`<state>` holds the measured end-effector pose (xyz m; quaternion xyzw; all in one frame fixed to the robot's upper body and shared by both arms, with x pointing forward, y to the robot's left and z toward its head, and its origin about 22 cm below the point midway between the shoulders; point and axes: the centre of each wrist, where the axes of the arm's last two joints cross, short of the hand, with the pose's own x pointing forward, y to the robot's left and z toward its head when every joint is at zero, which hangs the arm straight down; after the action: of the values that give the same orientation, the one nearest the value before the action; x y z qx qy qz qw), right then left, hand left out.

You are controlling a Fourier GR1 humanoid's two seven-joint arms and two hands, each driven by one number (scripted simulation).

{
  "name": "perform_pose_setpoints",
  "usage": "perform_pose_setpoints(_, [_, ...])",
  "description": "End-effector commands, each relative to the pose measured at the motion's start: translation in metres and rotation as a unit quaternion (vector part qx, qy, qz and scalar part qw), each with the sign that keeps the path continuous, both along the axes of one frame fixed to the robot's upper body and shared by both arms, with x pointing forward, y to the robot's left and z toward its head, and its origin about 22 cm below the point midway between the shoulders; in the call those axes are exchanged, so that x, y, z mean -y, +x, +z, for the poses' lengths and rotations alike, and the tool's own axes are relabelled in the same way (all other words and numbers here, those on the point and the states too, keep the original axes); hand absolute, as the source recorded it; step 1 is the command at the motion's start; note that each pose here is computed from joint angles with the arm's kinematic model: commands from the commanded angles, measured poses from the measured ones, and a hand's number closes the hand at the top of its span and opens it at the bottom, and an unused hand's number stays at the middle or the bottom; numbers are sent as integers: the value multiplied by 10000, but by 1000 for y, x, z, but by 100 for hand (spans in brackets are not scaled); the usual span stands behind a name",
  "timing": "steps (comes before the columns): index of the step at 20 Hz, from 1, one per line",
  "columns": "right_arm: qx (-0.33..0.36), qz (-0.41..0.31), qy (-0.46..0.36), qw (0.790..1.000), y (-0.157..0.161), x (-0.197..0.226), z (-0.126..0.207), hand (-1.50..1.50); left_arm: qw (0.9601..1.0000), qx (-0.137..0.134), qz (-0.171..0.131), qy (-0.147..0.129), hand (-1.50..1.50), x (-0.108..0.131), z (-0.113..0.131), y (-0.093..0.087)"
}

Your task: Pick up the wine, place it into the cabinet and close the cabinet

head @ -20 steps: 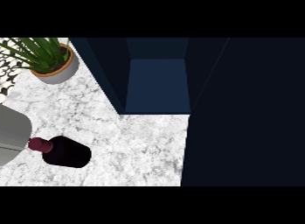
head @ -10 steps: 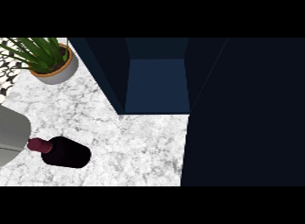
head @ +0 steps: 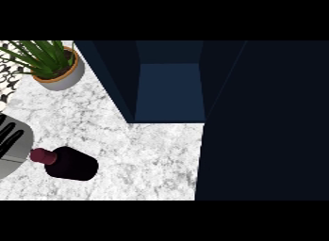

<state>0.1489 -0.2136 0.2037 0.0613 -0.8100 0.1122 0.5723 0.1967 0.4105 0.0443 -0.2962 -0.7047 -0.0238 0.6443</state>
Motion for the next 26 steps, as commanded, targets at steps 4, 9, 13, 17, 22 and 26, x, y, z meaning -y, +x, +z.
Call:
perform_pose_setpoints(4, [217,187,188,9994,-30,0,14,-150,9996,-31,213,178,-150,19,-24,8])
perform_pose_setpoints(9, [242,181,173,9994,-27,5,12,-150,9999,-50,124,106,-150,-6,-49,15])
perform_pose_setpoints(13, [242,231,237,9992,-40,7,12,-150,9996,-146,191,146,-150,-8,-61,14])
perform_pose_setpoints(17, [233,178,231,9993,-25,5,18,-150,9997,-117,-60,189,-150,12,-83,20])
perform_pose_setpoints(22, [190,311,286,9989,-27,-5,17,-150,9998,-122,-131,70,-150,17,-89,19])
perform_pose_setpoints(26, [230,301,143,9992,-28,-1,13,-150,9997,-214,-95,-3,-150,19,-106,19])
